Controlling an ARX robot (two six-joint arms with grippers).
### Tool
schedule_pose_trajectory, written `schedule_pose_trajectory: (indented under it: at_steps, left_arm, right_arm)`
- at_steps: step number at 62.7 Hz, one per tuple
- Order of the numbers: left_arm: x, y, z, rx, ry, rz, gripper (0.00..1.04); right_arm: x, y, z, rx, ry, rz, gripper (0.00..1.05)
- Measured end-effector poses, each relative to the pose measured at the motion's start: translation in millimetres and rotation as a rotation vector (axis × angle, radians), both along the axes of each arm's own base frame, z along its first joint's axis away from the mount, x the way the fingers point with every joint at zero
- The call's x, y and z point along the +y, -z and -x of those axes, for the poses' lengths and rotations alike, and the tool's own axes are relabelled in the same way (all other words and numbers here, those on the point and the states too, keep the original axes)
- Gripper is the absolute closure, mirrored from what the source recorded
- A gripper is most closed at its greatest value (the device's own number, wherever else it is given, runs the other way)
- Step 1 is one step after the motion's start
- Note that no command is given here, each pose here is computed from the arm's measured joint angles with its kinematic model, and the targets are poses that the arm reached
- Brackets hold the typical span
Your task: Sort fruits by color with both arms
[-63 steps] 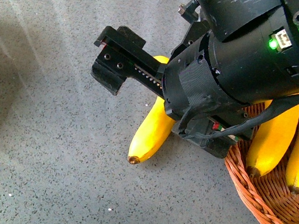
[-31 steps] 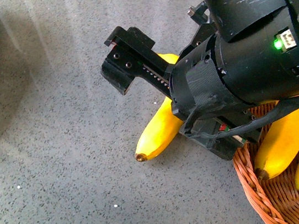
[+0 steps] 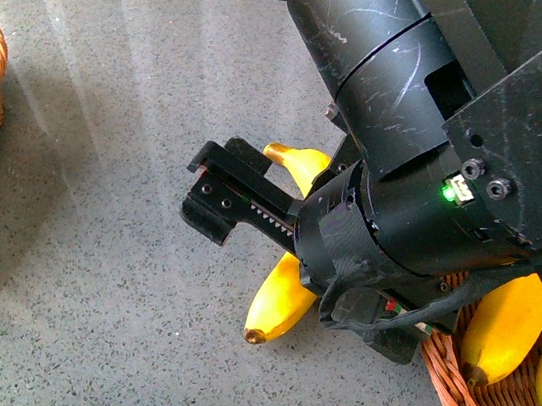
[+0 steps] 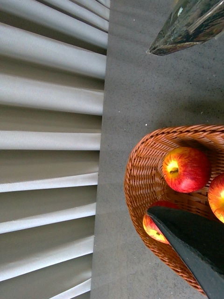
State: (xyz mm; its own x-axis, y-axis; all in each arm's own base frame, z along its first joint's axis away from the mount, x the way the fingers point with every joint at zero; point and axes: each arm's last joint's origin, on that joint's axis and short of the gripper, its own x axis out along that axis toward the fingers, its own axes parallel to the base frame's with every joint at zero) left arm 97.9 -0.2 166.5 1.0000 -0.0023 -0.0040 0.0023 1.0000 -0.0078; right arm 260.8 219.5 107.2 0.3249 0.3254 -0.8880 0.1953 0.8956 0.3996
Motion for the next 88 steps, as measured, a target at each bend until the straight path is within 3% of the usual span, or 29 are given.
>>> schedule_pose_trajectory:
  at_steps: [37, 56, 61, 82, 88]
  left_arm:
    - [0.0, 0.0, 0.0, 0.000, 0.000, 0.000, 0.09]
    - [0.0, 0.0, 0.0, 0.000, 0.000, 0.000, 0.09]
    - [0.0, 0.0, 0.0, 0.000, 0.000, 0.000, 0.09]
    - [0.0, 0.0, 0.0, 0.000, 0.000, 0.000, 0.09]
    - [0.0, 0.0, 0.0, 0.000, 0.000, 0.000, 0.09]
  right_arm:
    - [-1.8, 1.1, 1.2, 0.019, 0.011, 0.033, 0.10]
    - [-3.1, 3.9, 1.4, 0.026, 0.019, 0.054, 0.23]
    - [-3.3, 6.3, 1.4, 0.032, 0.020, 0.060, 0.30]
    - [-5.7, 11.3, 0.7, 0.049, 0.031, 0.081, 0.40]
    - [-6.1, 12.8, -0.5, 0.051, 0.035, 0.085, 0.53]
